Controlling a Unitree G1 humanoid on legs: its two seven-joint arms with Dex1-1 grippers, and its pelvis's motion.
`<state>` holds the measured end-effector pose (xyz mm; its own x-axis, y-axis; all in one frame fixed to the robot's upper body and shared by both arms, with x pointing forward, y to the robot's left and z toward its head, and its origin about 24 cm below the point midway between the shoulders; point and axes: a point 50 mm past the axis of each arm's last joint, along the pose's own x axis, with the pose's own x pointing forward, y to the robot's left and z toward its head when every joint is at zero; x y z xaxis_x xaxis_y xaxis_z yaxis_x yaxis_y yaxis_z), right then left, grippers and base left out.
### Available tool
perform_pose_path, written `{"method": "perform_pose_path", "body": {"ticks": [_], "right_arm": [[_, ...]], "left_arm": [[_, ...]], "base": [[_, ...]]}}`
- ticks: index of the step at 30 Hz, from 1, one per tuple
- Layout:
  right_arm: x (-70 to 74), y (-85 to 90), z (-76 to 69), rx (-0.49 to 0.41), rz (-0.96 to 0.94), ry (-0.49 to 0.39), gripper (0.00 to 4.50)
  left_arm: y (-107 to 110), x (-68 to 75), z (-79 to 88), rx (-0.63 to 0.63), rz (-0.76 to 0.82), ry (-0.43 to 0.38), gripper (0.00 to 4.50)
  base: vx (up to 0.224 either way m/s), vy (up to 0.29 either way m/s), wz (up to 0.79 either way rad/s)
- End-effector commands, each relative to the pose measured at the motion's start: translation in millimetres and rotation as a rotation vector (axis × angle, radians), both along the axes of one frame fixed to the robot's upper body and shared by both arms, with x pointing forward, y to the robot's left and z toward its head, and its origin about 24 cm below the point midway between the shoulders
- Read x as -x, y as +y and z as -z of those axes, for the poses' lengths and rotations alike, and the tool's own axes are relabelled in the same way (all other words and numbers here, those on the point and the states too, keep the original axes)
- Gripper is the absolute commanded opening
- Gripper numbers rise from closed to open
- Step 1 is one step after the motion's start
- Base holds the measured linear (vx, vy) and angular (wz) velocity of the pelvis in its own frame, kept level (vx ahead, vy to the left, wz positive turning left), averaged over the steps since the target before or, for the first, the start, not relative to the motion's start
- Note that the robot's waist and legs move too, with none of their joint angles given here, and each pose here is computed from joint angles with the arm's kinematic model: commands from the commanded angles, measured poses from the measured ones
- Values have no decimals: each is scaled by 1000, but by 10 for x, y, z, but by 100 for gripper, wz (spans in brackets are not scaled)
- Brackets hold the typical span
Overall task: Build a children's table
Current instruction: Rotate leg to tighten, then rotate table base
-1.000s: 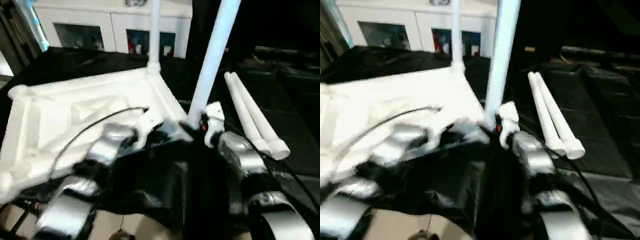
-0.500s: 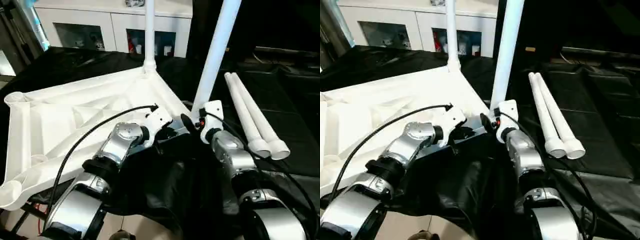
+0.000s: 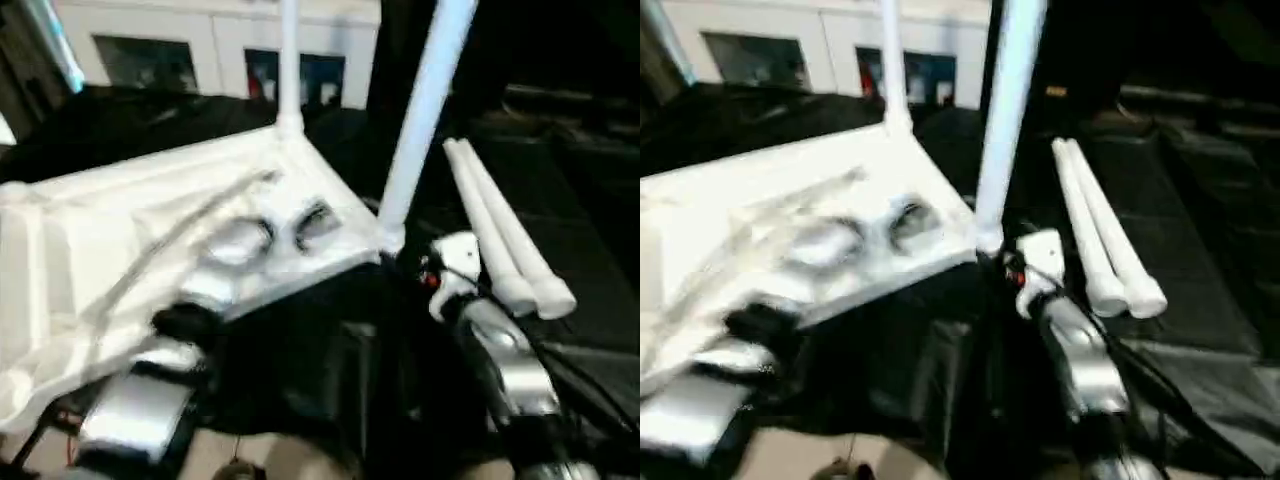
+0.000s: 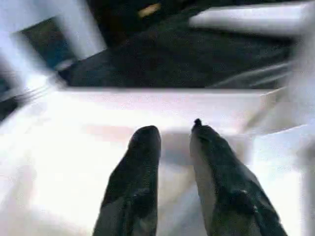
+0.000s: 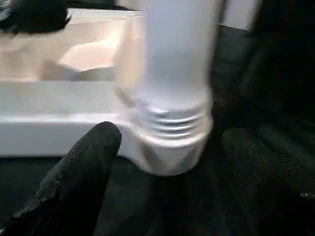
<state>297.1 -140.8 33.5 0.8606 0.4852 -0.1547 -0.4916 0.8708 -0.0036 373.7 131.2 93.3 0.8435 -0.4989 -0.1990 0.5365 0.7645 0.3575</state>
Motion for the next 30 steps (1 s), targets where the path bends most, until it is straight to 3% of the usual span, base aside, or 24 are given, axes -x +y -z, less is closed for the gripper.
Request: {"method": "perform_pose_path", "body": {"ticks": [1,4,7,10,13,20,23,26,28,30], "right_arm": [[64,120,12,30,-110,40,378],[79,172,56,67,-145,107,378],[67,165,69,90,-134,124,378],[-2,184,36,97,-115,153,378],[-25,211,36,114,-128,179,360],[-61,283,37,114,-144,209,298],[-120,351,43,132,-148,214,275],[-139,365,54,149,-149,216,246],[-157,366,65,156,-145,220,240],[-209,373,92,170,-138,227,208]], "left_arm": [[274,-15,-91,-47,-135,-36,121],[766,24,-224,-145,-322,-61,121],[931,64,-271,-196,-374,-69,121],[1401,266,-338,-362,-573,-48,121],[1593,419,-317,-422,-656,9,106],[1734,643,-190,-497,-674,160,43],[1602,660,35,-406,-564,267,28],[1542,665,92,-391,-525,300,2],[1520,680,133,-408,-494,334,0],[1489,735,216,-455,-430,419,0]], "base": [[0,0,0],[0,0,0],[0,0,0],[0,0,0],[0,0,0],[0,0,0],[0,0,0],[0,0,0],[0,0,0],[0,0,0]]}}
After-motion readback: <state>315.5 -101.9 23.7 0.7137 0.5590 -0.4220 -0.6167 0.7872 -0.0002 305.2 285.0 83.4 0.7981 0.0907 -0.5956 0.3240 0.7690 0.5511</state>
